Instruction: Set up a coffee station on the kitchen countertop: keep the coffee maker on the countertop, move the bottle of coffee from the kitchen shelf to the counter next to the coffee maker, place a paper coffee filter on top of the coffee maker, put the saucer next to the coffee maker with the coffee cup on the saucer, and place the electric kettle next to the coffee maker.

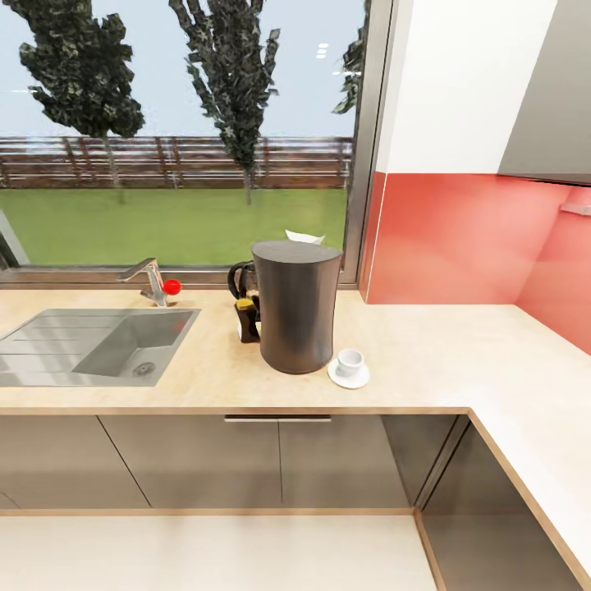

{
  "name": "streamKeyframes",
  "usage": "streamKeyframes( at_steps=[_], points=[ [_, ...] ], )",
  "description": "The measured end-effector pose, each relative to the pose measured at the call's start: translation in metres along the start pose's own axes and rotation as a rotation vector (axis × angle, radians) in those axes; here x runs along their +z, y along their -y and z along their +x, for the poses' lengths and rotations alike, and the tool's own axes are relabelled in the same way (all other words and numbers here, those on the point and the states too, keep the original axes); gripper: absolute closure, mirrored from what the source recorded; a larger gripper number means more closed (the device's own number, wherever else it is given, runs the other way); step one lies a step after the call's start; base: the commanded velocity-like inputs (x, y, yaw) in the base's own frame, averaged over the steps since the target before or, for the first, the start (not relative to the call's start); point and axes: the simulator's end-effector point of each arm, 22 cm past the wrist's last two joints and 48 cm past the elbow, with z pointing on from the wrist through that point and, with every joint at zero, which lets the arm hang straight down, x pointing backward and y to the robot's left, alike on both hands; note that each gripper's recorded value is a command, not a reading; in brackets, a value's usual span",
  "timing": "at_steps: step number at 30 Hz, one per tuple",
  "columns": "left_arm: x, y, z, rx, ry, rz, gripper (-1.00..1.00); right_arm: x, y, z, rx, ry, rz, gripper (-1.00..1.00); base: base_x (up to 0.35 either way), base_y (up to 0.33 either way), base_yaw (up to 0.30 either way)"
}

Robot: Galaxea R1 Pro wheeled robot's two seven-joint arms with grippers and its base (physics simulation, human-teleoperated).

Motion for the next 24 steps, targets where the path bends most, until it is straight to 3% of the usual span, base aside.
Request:
streamKeyframes(
  at_steps=[8,24],
  points=[
    [0.000,0.001,0.000,-0.007,0.000,0.002,-1.00,0.000,0.007,-0.023,0.021,0.103,0.008,-1.00,0.000,0.000,0.000],
    [0.000,0.001,0.000,-0.008,0.000,0.002,-1.00,-0.001,0.008,-0.027,0.025,0.122,0.010,-1.00,0.000,0.000,0.000]
  ],
)
